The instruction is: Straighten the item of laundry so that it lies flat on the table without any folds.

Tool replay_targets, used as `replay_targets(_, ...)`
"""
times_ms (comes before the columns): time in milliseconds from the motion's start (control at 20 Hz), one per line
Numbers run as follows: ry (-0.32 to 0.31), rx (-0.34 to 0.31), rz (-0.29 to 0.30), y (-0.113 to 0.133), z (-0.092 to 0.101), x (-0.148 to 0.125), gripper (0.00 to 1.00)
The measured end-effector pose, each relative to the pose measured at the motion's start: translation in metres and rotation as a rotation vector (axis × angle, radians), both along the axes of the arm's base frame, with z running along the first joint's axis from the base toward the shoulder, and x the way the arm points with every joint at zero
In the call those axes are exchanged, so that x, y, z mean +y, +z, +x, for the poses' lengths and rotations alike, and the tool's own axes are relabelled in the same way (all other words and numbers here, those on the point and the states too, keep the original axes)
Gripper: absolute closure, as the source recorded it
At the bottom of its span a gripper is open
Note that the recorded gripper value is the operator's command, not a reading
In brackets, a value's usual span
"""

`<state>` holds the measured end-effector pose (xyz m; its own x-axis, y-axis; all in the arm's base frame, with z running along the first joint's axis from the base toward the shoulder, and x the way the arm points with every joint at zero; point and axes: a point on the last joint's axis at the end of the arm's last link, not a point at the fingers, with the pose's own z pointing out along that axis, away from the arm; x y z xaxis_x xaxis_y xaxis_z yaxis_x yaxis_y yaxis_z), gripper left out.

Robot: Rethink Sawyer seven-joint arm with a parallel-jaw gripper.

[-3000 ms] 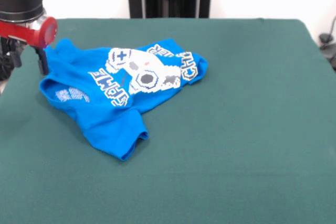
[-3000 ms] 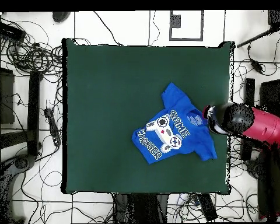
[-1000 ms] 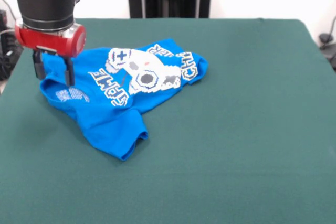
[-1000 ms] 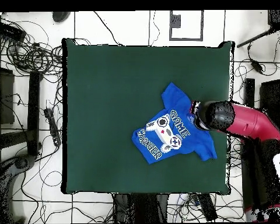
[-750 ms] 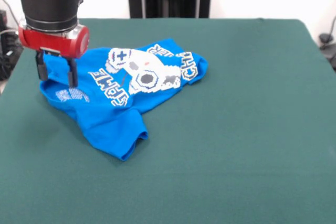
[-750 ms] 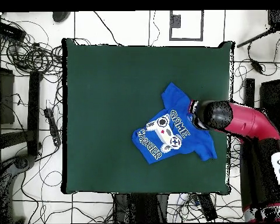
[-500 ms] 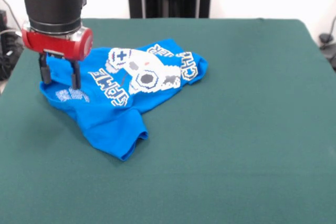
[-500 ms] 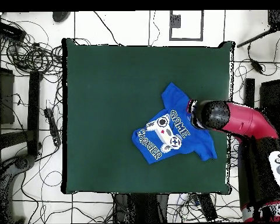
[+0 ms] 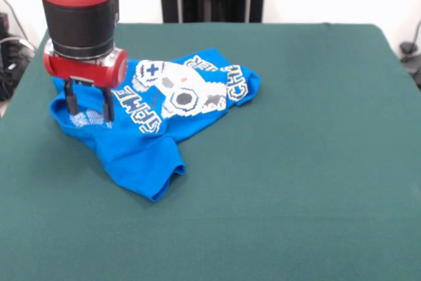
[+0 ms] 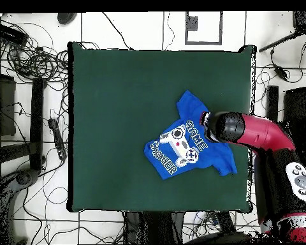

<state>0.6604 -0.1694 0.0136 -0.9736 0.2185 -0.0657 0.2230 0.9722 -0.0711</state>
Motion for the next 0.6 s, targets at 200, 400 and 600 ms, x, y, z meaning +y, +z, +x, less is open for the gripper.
replay_targets(200,0.000,0.012,0.008,-0.0081,-0.0037,0.0025,0.00)
replay_targets(400,0.000,0.013,0.008,-0.0084,-0.0038,0.0026,0.00)
replay_targets(600,0.000,0.010,0.006,-0.0065,-0.0029,0.0020,0.00)
